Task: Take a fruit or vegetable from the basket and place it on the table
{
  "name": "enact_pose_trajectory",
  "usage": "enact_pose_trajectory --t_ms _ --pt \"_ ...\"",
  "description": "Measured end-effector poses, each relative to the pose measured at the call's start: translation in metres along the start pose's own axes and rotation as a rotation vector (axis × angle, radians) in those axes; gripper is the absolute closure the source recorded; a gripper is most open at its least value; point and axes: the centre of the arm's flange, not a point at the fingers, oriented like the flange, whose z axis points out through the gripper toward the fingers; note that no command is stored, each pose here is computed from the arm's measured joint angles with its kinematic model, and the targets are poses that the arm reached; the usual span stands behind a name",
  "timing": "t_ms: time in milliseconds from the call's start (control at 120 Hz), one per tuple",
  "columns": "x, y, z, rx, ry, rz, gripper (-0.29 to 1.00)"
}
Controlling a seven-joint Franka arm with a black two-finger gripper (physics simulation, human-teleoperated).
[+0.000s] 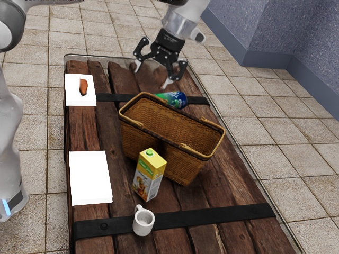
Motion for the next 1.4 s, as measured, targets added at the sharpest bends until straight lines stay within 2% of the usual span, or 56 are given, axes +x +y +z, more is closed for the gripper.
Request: enact_pose_trajectory --t_ms 108,200,317,500,683,950,1400 --pt "0.008 0.017 -0.008 -0.111 0.047 -0.233 0.00" --pt "0.008 0.023 -0.017 -0.191 0.048 -0.387 0.00" --pt "0.020 0.022 -0.022 -0.249 0.043 -0.430 0.00" --pt "0.024 0.069 0.003 -0.235 0.096 -0.258 0.00" --pt "0.019 0.064 0.062 -0.256 0.123 -0.121 0.00" --pt "0.073 0.078 0.099 -0.299 0.181 -0.050 0.00" --pt "0.095 0.078 0.178 -0.334 0.137 0.024 0.00"
